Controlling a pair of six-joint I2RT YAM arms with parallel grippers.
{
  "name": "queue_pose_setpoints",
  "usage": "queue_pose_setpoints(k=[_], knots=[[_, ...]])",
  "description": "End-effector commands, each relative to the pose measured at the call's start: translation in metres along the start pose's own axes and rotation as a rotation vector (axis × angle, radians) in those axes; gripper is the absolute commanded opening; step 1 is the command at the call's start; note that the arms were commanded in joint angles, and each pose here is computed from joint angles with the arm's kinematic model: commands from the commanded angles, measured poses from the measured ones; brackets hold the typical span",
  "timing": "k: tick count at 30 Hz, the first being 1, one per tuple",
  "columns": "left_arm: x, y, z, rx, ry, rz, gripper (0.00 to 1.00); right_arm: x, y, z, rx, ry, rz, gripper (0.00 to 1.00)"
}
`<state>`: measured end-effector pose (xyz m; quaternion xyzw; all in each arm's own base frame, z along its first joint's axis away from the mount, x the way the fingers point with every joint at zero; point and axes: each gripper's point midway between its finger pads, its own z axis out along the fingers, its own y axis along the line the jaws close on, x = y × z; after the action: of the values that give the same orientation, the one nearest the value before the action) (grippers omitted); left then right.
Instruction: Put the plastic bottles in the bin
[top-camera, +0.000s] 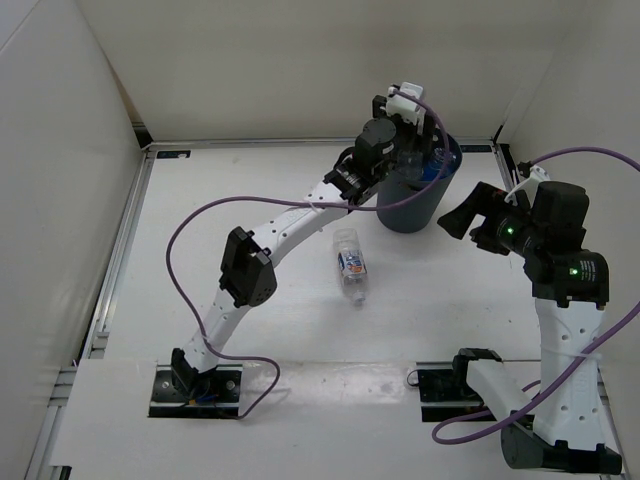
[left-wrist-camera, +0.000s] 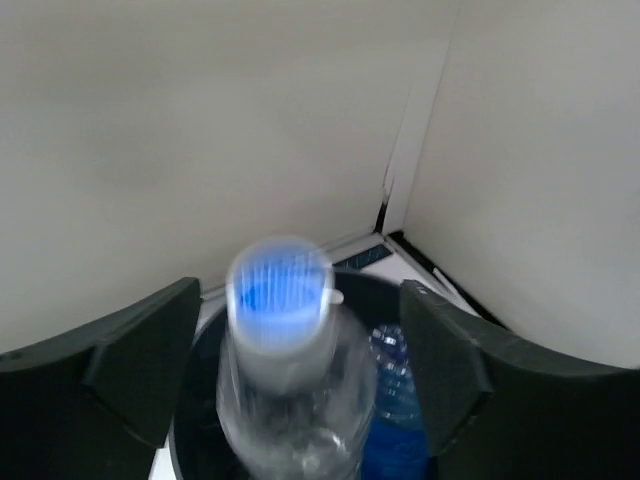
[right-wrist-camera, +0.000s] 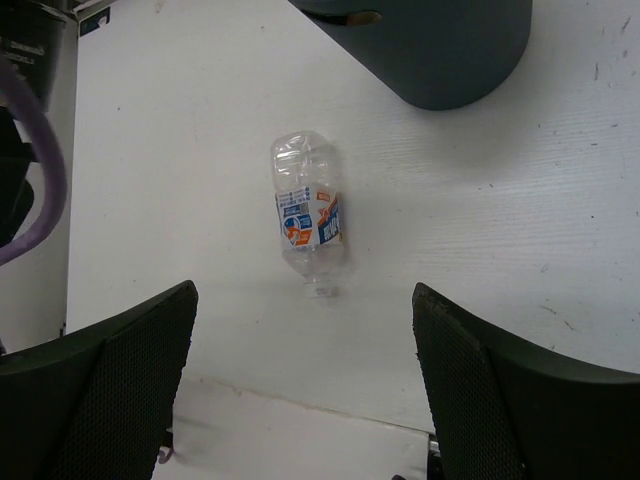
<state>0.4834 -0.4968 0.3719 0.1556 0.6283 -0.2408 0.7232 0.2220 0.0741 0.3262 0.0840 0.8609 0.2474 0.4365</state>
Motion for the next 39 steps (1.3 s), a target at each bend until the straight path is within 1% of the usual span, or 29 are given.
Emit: queue_pose_setpoints(k=[1, 4, 8, 9, 10, 13, 15, 16, 17, 18, 19, 20, 21, 22, 23, 24, 25, 26, 27, 28, 29, 30, 31, 32, 33, 35, 36, 38, 39], knots=[[-0.037, -0.004, -0.015, 0.02, -0.037, -0.025, 0.93, -0.006, 0.007, -0.003, -0.032, -0.024, -0.038, 0.89], [-0.029, -0.002, -0.02, 0.018, -0.014, -0.02, 1.0, -0.004, 0.007, -0.001, -0.036, -0.016, -0.03, 0.89], [-0.04, 0.0, -0.026, 0.005, -0.014, -0.002, 1.0, -0.003, 0.007, -0.002, -0.038, -0.018, -0.029, 0.89], [-0.063, 0.0, -0.033, 0.004, -0.045, -0.008, 1.0, -0.002, 0.008, -0.002, -0.04, -0.016, -0.031, 0.89], [-0.074, 0.005, -0.037, -0.016, -0.061, 0.031, 1.0, -0.002, 0.008, -0.003, -0.041, -0.018, -0.03, 0.89], [-0.147, 0.013, -0.064, -0.039, -0.168, 0.052, 1.0, -0.004, 0.006, -0.002, -0.034, -0.024, -0.026, 0.89], [-0.17, 0.025, -0.077, -0.09, -0.186, 0.069, 1.0, -0.006, 0.007, -0.002, -0.037, -0.025, -0.022, 0.89], [-0.212, 0.035, -0.1, -0.109, -0.241, 0.063, 1.0, -0.005, 0.007, -0.001, -0.038, -0.02, -0.023, 0.89], [-0.209, 0.048, -0.107, -0.166, -0.213, 0.074, 1.0, -0.006, 0.007, -0.002, -0.035, -0.022, -0.025, 0.89], [-0.212, 0.053, -0.116, -0.181, -0.198, 0.08, 1.0, -0.006, 0.008, -0.002, -0.037, -0.024, -0.025, 0.89], [-0.231, 0.064, -0.143, -0.196, -0.188, 0.064, 1.0, -0.005, 0.007, -0.003, -0.035, -0.022, -0.022, 0.89], [-0.213, 0.074, -0.149, -0.236, -0.131, 0.077, 1.0, -0.005, 0.008, -0.003, -0.038, -0.021, -0.023, 0.89], [-0.194, 0.08, -0.165, -0.237, -0.057, 0.095, 1.0, -0.006, 0.009, -0.004, -0.042, -0.026, -0.024, 0.89], [-0.194, 0.088, -0.184, -0.243, -0.035, 0.089, 1.0, -0.007, 0.009, -0.004, -0.04, -0.026, -0.024, 0.89], [-0.18, 0.091, -0.191, -0.253, -0.006, 0.033, 1.0, -0.007, 0.01, -0.005, -0.047, -0.03, -0.025, 0.89], [-0.116, 0.094, -0.204, -0.255, 0.12, 0.044, 1.0, -0.007, 0.011, -0.005, -0.046, -0.032, -0.024, 0.89], [-0.098, 0.102, -0.212, -0.278, 0.148, -0.041, 1.0, -0.007, 0.012, -0.006, -0.049, -0.031, -0.026, 0.89], [-0.098, 0.107, -0.228, -0.291, 0.141, -0.169, 1.0, -0.006, 0.012, -0.005, -0.052, -0.03, -0.028, 0.89], [-0.034, 0.109, -0.236, -0.284, 0.287, -0.24, 1.0, -0.005, 0.012, -0.004, -0.052, -0.027, -0.023, 0.89], [-0.011, 0.114, -0.245, -0.298, 0.366, -0.265, 1.0, -0.005, 0.013, -0.004, -0.056, -0.026, -0.019, 0.89], [0.036, 0.125, -0.251, -0.339, 0.504, -0.312, 1.0, -0.004, 0.014, -0.003, -0.059, -0.024, -0.02, 0.89], [0.047, 0.115, -0.247, -0.296, 0.546, -0.372, 1.0, -0.003, 0.013, -0.001, -0.053, -0.02, -0.013, 0.89], [0.063, 0.12, -0.25, -0.311, 0.613, -0.39, 1.0, 0.003, 0.021, 0.0, -0.081, 0.005, -0.023, 0.89], [0.099, 0.119, -0.244, -0.334, 0.709, -0.409, 1.0, 0.005, 0.021, 0.001, -0.076, 0.005, -0.029, 0.89], [0.103, 0.098, -0.239, -0.241, 0.757, -0.455, 1.0, 0.004, 0.021, 0.001, -0.068, 0.0, -0.033, 0.89], [0.14, 0.087, -0.234, -0.258, 0.873, -0.492, 1.0, 0.008, 0.024, 0.001, -0.066, 0.004, -0.045, 0.89], [0.133, 0.079, -0.224, -0.237, 0.868, -0.515, 1.0, 0.008, 0.024, 0.001, -0.057, 0.0, -0.046, 0.89], [0.179, 0.07, -0.229, -0.261, 1.003, -0.518, 1.0, 0.009, 0.027, -0.003, -0.064, -0.011, -0.054, 0.89], [0.186, 0.065, -0.22, -0.268, 1.018, -0.53, 1.0, 0.009, 0.028, -0.004, -0.065, -0.01, -0.055, 0.89]])
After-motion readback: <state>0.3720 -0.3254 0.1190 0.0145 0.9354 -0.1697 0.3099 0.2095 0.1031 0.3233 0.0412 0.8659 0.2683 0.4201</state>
